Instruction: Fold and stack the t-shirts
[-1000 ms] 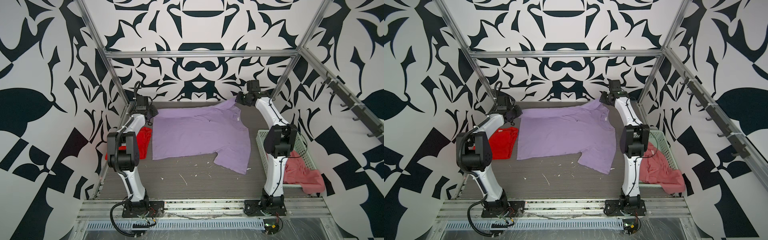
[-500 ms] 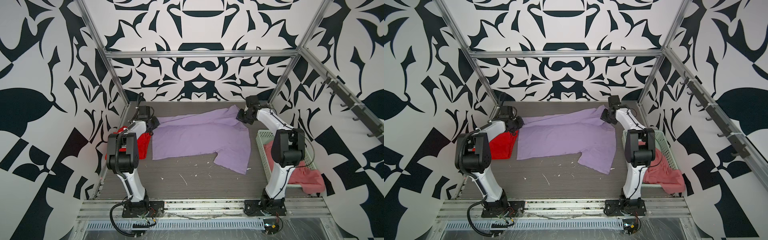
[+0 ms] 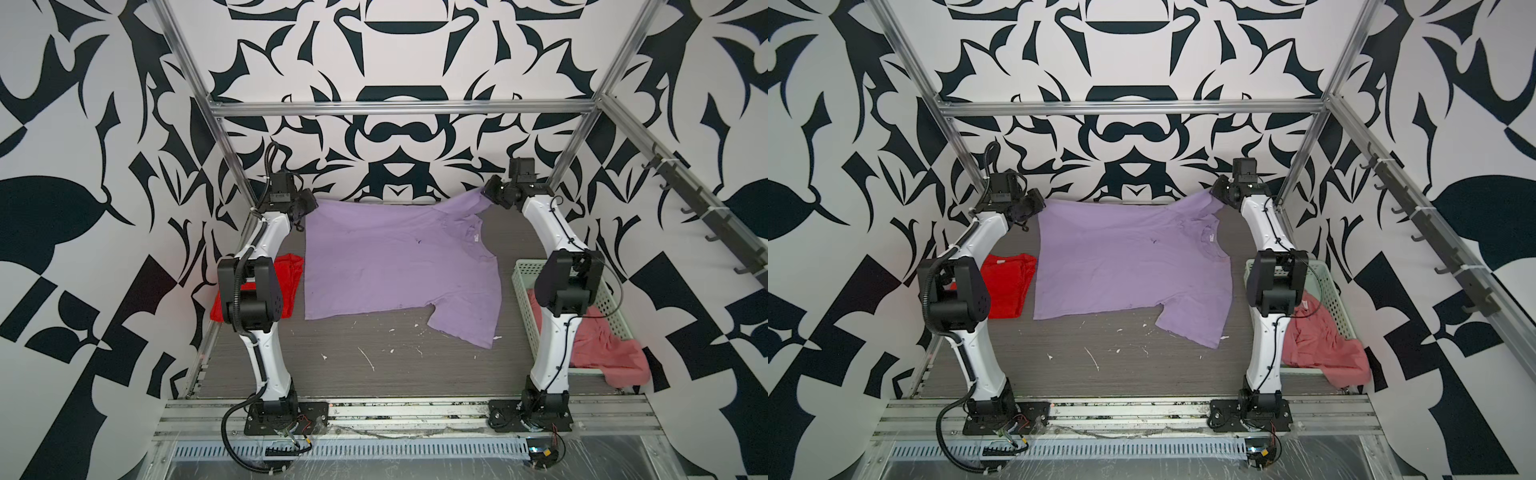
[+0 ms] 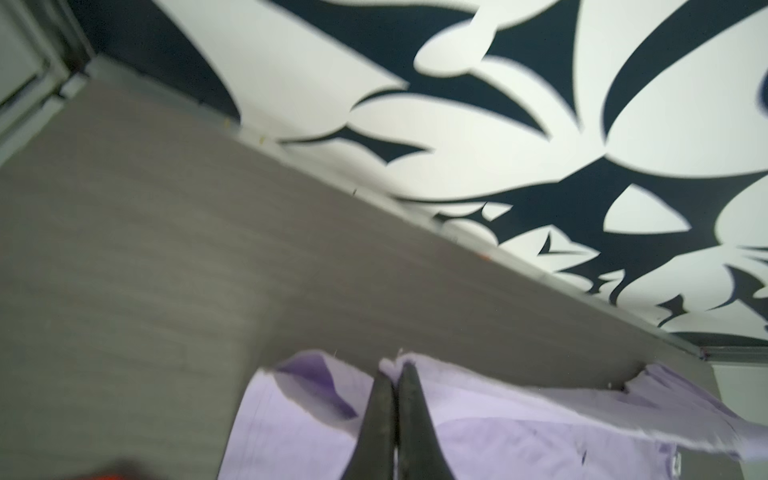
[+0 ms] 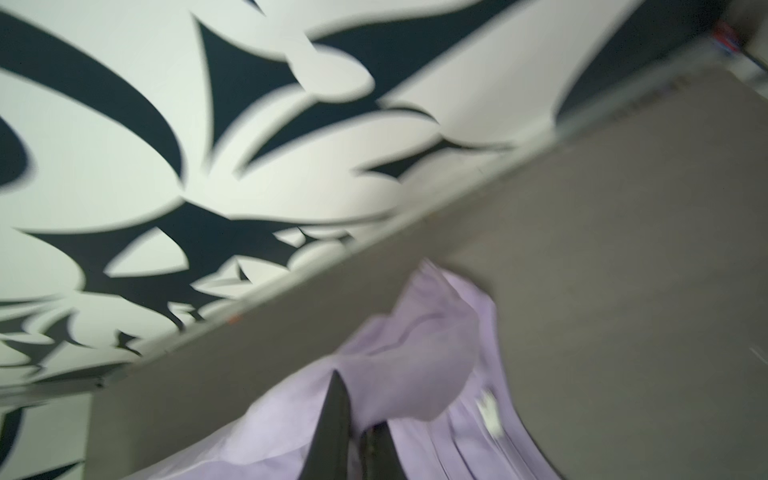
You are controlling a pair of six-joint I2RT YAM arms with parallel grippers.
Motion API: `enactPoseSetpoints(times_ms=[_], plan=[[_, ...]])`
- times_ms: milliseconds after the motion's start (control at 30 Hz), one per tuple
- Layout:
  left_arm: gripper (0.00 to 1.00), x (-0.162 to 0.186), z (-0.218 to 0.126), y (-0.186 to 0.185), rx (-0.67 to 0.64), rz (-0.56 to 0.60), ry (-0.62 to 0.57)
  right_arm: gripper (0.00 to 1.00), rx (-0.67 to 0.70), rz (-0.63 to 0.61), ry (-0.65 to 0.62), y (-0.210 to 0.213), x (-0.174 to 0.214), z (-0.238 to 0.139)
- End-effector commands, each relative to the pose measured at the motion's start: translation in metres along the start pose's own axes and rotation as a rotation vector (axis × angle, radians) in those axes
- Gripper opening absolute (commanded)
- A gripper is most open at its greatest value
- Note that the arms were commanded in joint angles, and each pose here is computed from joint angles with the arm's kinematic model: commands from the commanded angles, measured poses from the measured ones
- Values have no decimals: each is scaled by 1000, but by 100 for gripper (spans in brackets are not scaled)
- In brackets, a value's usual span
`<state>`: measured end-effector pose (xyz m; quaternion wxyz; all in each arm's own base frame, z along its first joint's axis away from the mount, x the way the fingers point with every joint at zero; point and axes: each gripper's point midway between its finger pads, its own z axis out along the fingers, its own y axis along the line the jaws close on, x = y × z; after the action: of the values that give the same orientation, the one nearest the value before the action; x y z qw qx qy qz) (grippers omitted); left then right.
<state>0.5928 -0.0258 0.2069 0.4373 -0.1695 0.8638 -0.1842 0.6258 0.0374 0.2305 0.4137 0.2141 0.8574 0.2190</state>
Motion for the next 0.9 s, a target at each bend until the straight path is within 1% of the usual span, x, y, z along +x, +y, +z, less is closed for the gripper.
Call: enactPoseSetpoints(times_ms=[0,100,233,433,533,667,767,867], plan=[[0,15,29,14,2,-51,59,0,-136,31,-70,35,-28,7],[0,16,44,17,17,-80,64,0,-190,43,-61,44,-30,24],[0,22,56,25,3,-100,71,0,-215,59,-41,45,-23,37],[0,21,59,48,-56,-136,53,0,-238,75,-31,46,-20,41],[0,21,55,52,-62,-149,49,0,-234,73,-14,46,-16,37],[0,25,41,52,-67,-136,50,0,-195,49,17,42,-7,19],[0,36,31,56,-80,-126,64,0,-156,33,59,33,9,5],[0,52,24,63,-99,-116,95,0,-99,41,115,12,30,-1]])
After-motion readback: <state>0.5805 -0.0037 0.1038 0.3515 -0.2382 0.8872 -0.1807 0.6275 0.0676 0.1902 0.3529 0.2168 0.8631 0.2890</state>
